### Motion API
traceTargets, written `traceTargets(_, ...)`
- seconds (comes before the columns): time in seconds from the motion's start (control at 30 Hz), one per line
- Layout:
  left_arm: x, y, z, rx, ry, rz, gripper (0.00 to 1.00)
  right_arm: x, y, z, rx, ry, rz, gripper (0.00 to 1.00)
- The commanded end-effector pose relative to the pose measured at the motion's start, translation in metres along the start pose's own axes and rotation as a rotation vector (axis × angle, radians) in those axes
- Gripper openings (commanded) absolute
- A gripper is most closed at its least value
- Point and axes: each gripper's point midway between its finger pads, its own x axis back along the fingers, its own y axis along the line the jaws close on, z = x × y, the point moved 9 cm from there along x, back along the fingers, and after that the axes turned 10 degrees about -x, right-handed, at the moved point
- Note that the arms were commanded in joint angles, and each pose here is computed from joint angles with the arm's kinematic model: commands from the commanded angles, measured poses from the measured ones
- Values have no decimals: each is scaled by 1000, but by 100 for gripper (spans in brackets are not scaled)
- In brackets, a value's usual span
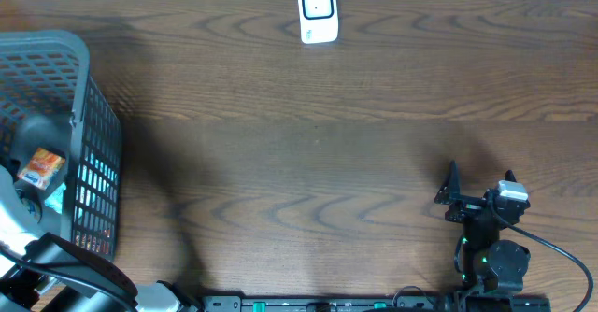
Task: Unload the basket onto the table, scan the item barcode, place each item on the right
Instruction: 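Move the left gripper over the basket and reach down inside, then grasp the green-lidded jar inside the basket with the left gripper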
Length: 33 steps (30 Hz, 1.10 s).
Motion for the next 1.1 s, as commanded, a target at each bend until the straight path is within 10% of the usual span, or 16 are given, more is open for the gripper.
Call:
traceTargets(0.0,-5,0,1,-17,-20,4,98,0,-1,0,-13,-3,5,99)
traceTargets(1.07,-93,7,36,38,158,26,98,0,-1,0,-13,-3,5,99)
